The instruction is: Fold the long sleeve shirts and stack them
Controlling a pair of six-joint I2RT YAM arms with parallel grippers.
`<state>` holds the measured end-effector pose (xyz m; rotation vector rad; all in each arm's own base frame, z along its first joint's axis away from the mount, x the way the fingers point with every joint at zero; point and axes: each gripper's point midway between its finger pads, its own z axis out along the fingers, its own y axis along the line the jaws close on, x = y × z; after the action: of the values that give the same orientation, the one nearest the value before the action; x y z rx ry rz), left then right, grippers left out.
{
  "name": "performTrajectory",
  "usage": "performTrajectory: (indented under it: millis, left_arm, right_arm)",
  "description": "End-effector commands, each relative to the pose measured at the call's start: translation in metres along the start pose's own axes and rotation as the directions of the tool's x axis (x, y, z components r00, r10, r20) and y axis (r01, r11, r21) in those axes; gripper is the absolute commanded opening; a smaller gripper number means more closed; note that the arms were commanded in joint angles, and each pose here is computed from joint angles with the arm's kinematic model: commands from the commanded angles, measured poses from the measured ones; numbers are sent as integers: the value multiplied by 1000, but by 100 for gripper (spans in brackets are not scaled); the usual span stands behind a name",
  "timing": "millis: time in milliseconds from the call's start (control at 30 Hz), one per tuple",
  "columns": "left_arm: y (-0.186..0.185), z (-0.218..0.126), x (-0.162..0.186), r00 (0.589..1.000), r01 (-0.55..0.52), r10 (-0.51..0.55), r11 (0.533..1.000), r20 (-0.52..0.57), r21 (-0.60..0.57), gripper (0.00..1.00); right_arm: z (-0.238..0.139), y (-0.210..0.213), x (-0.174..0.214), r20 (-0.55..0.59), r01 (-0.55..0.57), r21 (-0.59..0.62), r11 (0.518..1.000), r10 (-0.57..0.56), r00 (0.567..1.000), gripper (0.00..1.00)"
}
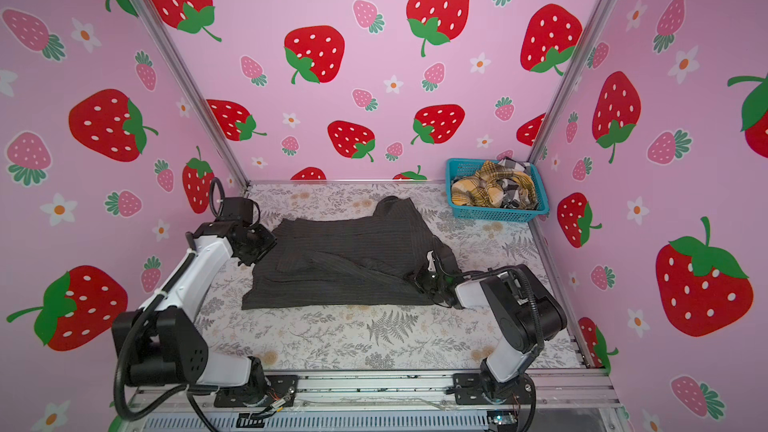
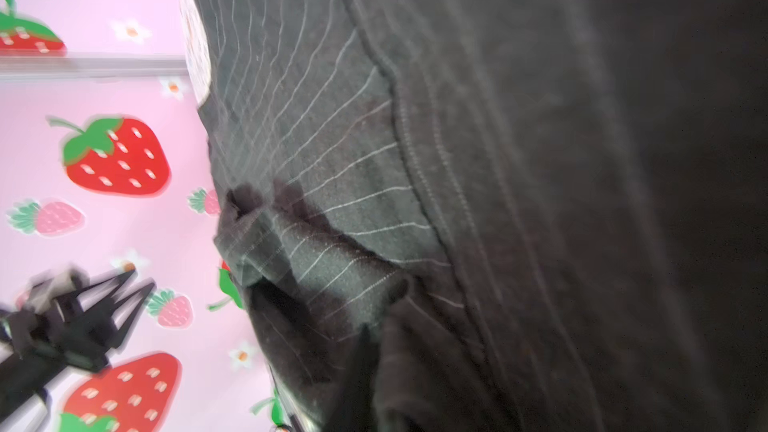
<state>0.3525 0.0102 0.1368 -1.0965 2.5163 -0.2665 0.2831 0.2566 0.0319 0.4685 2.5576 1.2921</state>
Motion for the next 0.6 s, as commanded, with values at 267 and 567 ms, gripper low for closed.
performTrajectory:
  millis: [267,567]
  left_arm:
    - [13,5,17,995,20,-21,1000,-93,-15,45]
    - [25,-13,14,995,52,-45,995,-87,84,47]
  right_arm:
    - [-52,39,8,-37,311,132,941,-309,950,92]
    - [15,173,34,-182,762,-120,637,-768,614,86]
